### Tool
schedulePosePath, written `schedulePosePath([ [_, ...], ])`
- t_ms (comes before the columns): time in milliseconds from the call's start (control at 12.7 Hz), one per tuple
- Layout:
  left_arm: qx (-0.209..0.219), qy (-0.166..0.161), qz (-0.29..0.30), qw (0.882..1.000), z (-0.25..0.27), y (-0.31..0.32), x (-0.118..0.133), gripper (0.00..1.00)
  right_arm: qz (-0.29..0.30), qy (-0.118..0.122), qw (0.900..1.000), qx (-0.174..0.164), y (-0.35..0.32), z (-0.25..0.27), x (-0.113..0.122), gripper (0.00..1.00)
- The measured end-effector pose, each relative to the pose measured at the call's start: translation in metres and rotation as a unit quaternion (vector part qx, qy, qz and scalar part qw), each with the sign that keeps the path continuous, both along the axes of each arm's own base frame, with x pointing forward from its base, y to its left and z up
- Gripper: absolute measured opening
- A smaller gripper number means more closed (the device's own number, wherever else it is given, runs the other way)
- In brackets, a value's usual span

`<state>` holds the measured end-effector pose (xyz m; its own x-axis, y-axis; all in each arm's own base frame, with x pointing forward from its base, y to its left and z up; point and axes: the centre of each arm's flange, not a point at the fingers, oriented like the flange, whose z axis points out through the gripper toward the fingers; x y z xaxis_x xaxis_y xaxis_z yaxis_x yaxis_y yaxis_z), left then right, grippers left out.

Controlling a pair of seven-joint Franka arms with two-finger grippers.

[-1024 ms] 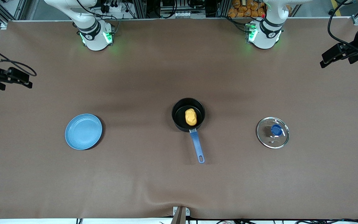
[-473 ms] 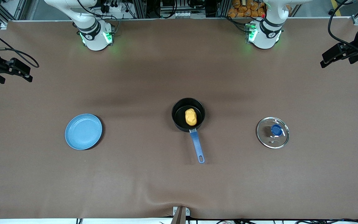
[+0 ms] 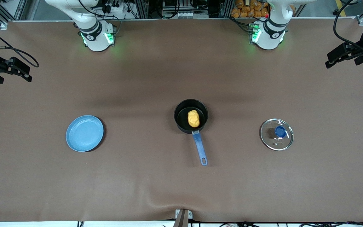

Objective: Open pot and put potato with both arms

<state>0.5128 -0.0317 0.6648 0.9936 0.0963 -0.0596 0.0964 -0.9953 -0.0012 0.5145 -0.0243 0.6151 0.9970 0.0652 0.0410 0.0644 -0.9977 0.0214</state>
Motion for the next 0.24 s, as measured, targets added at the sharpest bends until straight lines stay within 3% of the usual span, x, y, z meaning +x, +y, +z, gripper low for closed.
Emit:
schedulePosePath([
  [236, 0.0, 0.0, 0.0, 1.0, 0.0002, 0.002, 0.0001, 1.0, 0.001, 0.0, 1.0, 0.0, 0.0007, 0.0004, -0.0002, 1.0],
])
